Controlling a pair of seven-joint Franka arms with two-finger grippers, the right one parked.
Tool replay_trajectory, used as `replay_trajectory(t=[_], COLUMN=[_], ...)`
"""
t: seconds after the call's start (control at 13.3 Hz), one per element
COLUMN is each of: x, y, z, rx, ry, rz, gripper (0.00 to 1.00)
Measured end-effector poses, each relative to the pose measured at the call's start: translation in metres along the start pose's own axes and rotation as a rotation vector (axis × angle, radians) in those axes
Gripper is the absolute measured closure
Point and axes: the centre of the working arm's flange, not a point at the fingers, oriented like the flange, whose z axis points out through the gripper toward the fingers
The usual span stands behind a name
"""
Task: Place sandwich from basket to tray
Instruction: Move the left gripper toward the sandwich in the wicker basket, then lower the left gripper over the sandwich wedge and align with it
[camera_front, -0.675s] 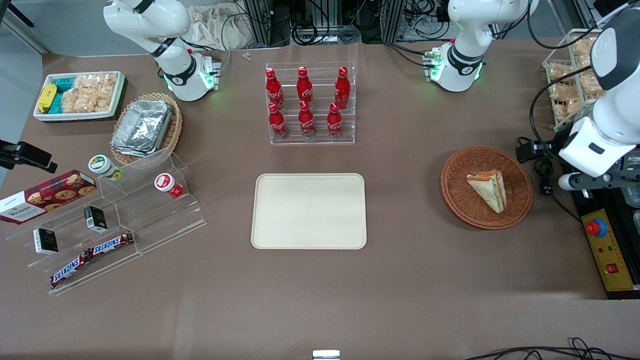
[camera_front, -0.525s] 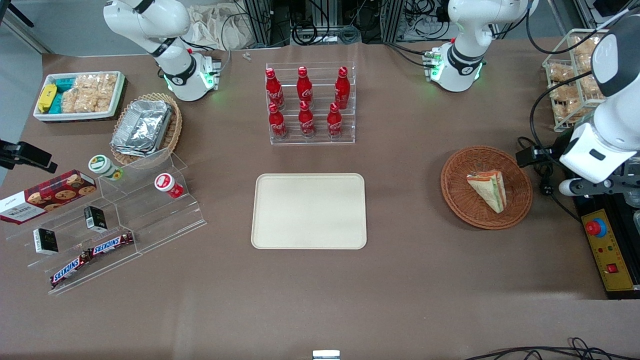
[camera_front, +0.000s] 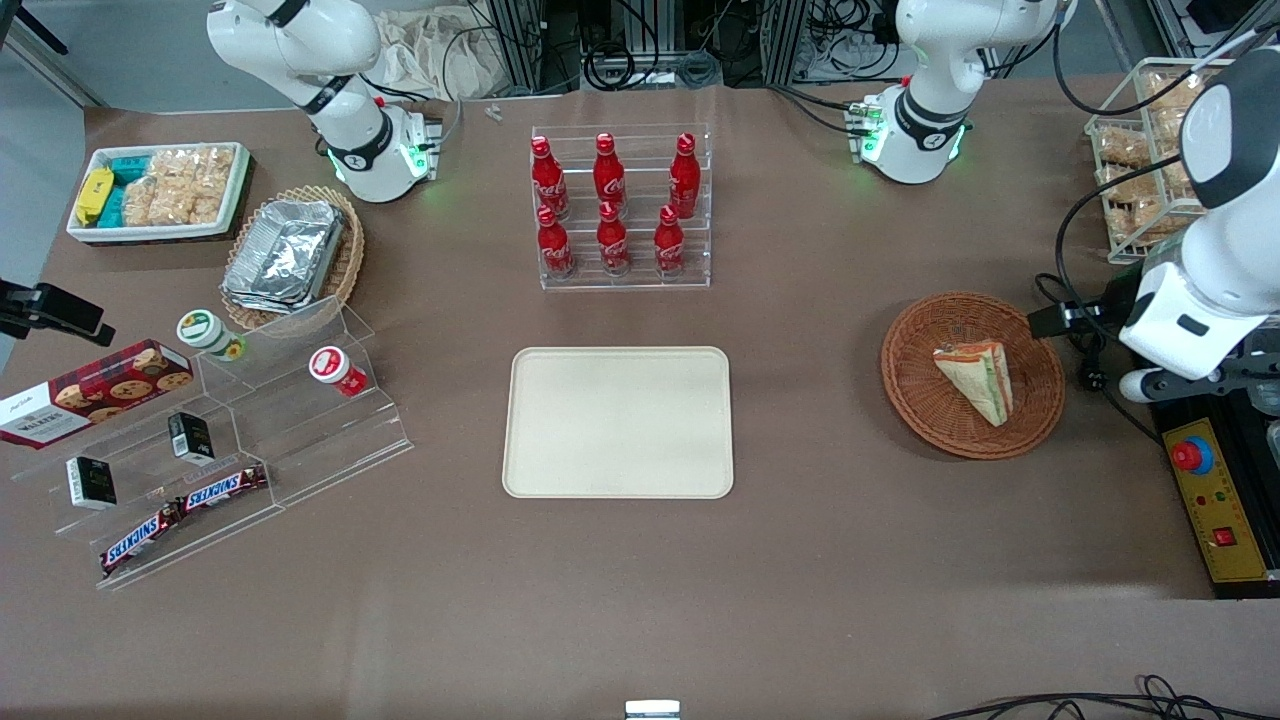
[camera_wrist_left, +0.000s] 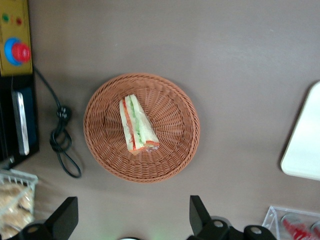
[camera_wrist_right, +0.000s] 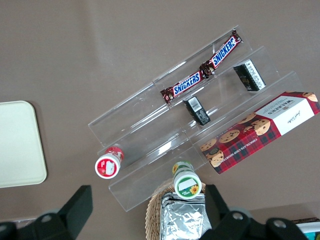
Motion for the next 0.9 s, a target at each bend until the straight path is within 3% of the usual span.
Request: replay_trajectory(t=[0.07, 0.3, 0.53, 0.67, 0.9], x=[0.002, 0.002, -0.011, -0.015, -0.023], y=[0.001, -0.009, -0.012, -0.021, -0.033], z=[0.013, 0.072, 0.137, 0.168, 0.2], rx=[0.002, -0.018, -0.035, -0.041, -0.035], ry=[-0.001, 0.062, 0.09, 0.09, 0.06], rz=[-0.031, -0.142, -0.256, -0.314, -0.389], gripper=[0.0, 0.0, 0.0, 0.0, 0.0])
